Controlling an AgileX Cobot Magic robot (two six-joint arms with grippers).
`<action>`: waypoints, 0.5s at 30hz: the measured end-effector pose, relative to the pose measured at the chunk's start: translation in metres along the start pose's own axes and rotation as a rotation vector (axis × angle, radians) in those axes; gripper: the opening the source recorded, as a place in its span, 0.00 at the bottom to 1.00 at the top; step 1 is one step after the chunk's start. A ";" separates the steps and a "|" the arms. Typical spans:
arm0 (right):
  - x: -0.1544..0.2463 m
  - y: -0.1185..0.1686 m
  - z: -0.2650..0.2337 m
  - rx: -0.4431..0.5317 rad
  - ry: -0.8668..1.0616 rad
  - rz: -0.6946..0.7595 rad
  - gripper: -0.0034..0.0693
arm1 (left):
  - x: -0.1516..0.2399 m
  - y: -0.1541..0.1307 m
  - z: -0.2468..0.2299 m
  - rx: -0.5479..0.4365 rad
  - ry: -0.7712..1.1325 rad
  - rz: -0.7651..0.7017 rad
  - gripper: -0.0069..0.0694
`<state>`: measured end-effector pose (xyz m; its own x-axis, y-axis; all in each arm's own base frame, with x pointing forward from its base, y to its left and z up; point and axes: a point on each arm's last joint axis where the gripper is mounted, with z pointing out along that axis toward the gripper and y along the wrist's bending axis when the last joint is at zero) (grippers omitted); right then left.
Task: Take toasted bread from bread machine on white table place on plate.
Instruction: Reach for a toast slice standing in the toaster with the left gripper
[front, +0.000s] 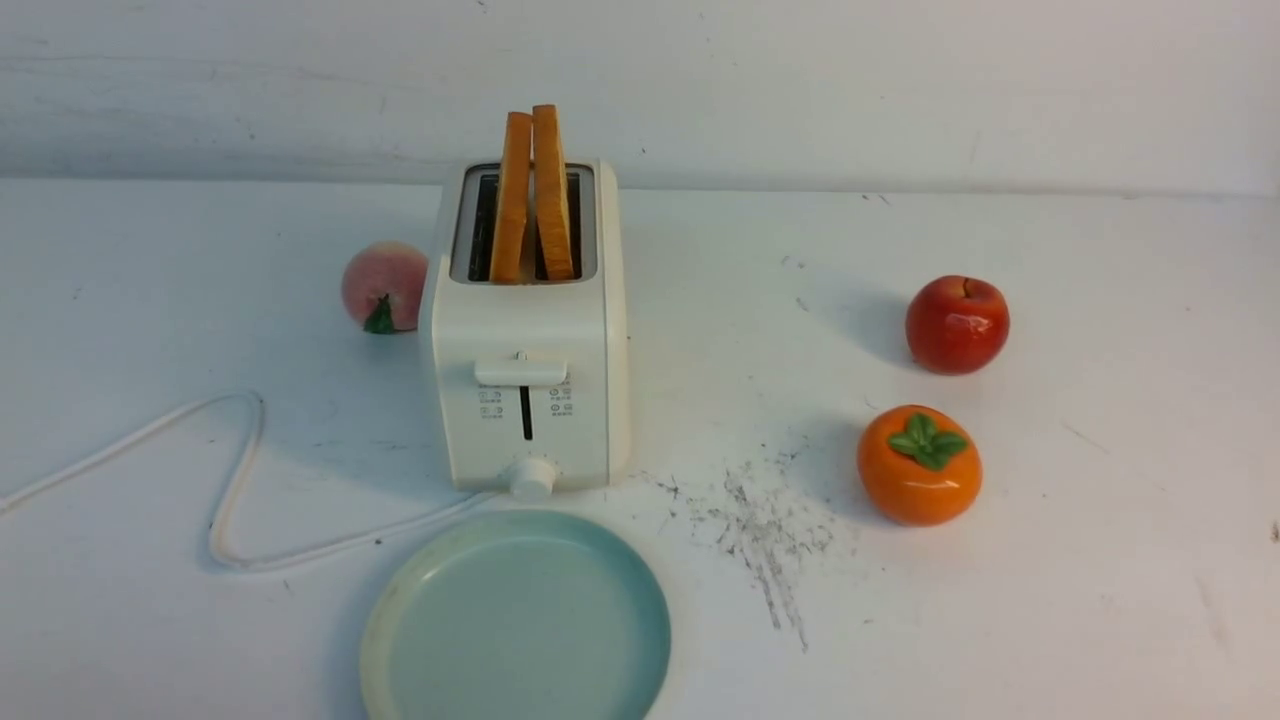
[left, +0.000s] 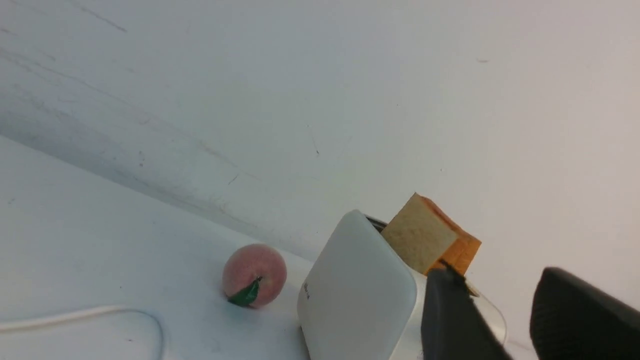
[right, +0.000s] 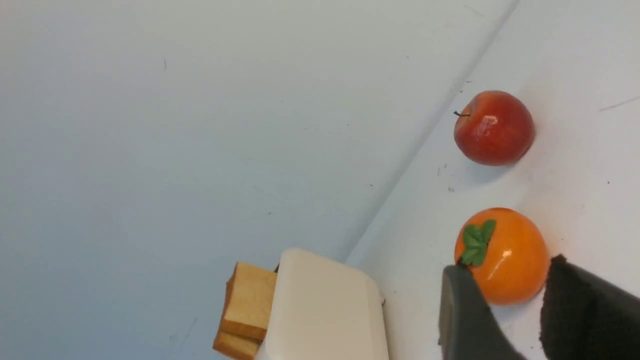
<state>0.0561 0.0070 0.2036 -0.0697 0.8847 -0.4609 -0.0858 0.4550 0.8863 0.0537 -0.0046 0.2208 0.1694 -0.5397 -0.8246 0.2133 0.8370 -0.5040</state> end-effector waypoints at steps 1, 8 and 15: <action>-0.002 0.006 -0.001 -0.015 0.010 -0.017 0.34 | -0.001 0.000 0.000 0.005 -0.009 -0.001 0.40; -0.035 0.091 -0.016 -0.171 -0.006 -0.549 0.09 | -0.021 -0.008 -0.002 0.079 -0.197 -0.136 0.32; -0.052 0.142 0.012 -0.090 0.259 -0.836 0.04 | -0.064 -0.040 0.008 0.025 -0.013 -0.126 0.07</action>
<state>0.0594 0.0273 0.3541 -0.1715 0.2096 -0.9626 -0.2869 0.9241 0.2523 0.0419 -0.0045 0.2957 0.1524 -0.6416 -0.7517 0.2578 0.7601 -0.5965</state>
